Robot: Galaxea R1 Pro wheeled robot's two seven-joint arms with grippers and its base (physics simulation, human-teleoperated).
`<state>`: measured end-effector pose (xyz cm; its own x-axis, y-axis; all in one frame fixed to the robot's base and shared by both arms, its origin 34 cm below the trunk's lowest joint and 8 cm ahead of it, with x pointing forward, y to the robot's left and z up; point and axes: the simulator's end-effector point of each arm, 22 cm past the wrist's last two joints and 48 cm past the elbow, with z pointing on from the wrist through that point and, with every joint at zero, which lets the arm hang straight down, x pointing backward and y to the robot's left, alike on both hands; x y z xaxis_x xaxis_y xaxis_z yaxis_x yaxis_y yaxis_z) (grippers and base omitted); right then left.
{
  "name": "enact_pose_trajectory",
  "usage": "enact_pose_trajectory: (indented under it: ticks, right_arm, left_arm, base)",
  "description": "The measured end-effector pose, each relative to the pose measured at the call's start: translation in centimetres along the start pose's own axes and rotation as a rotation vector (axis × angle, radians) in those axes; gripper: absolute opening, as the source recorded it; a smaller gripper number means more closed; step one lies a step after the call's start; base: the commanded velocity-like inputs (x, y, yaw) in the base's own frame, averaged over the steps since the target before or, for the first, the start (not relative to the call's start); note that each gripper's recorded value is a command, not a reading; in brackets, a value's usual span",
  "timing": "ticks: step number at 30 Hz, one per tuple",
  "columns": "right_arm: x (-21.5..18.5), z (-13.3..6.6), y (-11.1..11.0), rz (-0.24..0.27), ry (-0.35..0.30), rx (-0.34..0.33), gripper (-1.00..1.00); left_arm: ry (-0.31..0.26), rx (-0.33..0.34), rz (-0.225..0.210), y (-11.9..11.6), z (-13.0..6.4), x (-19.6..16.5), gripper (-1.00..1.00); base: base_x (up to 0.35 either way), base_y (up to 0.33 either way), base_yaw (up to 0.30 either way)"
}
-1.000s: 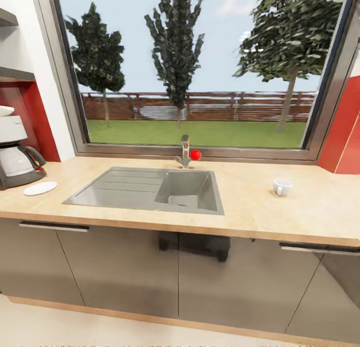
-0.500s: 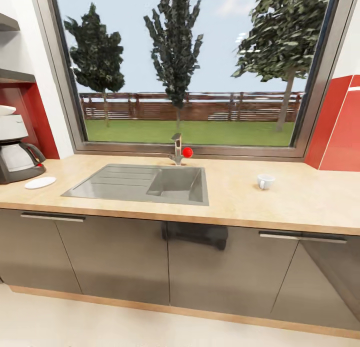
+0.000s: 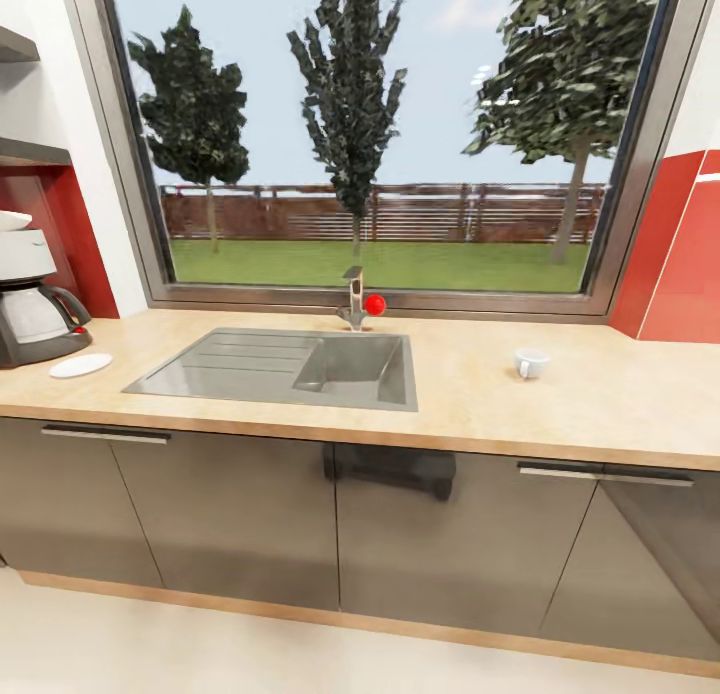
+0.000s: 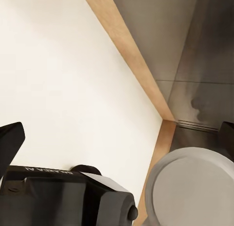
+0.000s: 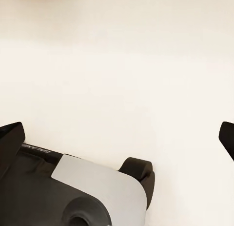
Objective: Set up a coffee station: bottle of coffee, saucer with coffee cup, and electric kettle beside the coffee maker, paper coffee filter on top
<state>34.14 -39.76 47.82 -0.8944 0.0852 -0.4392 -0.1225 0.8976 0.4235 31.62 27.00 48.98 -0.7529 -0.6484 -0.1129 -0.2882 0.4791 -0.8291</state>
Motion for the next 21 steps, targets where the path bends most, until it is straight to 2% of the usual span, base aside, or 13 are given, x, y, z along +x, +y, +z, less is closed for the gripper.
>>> enact_pose_trajectory:
  ticks: [4,12,13,14,15,16,17,19,20,21]
  right_arm:
    - [-0.5,0.1,0.1,-0.001,-0.003,-0.006,1.00]
    - [-3.5,1.1,2.2,-0.028,-0.006,-0.091,1.00]
    - [-4.0,1.8,4.1,0.119,0.165,-0.150,1.00]
    - [-13.5,3.4,7.3,0.079,0.072,-0.234,1.00]
    - [-20.0,4.5,16.2,-0.064,0.002,-0.436,1.00]
    - [-24.1,3.3,25.4,-0.218,-0.064,-0.626,1.00]
    - [-25.1,2.4,28.3,-0.265,-0.076,-0.686,1.00]
    - [-25.6,1.0,30.6,-0.296,-0.061,-0.733,1.00]
    - [-26.4,-0.3,32.7,-0.317,-0.057,-0.776,1.00]
    - [-26.9,-0.9,33.4,-0.324,-0.062,-0.790,1.00]
  left_arm:
    - [-0.003,-0.009,0.006,0.3,-0.2,-0.1,1.00]
    - [-0.020,-0.067,0.038,1.8,-0.9,-0.8,1.00]
    - [-0.021,-0.109,0.039,2.7,-1.0,-0.8,1.00]
    - [-0.021,-0.112,0.039,2.8,-1.0,-0.9,1.00]
    - [-0.021,-0.113,0.039,2.8,-1.0,-0.9,1.00]
    - [-0.021,-0.114,0.039,2.8,-1.0,-0.9,1.00]
    - [-0.022,-0.114,0.040,2.8,-1.0,-0.9,1.00]
    - [-0.022,-0.115,0.040,2.9,-1.0,-0.9,1.00]
    - [-0.022,-0.116,0.040,2.9,-1.0,-0.9,1.00]
    - [-0.022,-0.116,0.040,2.9,-1.0,-0.9,1.00]
  base:
    - [0.000,0.000,0.000]
    - [0.000,0.000,0.000]
    - [0.000,0.000,0.000]
    - [0.000,0.000,0.000]
    - [0.000,0.000,0.000]
    - [0.000,0.000,0.000]
    - [0.000,0.000,0.000]
    - [0.000,0.000,0.000]
    - [0.000,0.000,0.000]
    - [0.000,0.000,0.000]
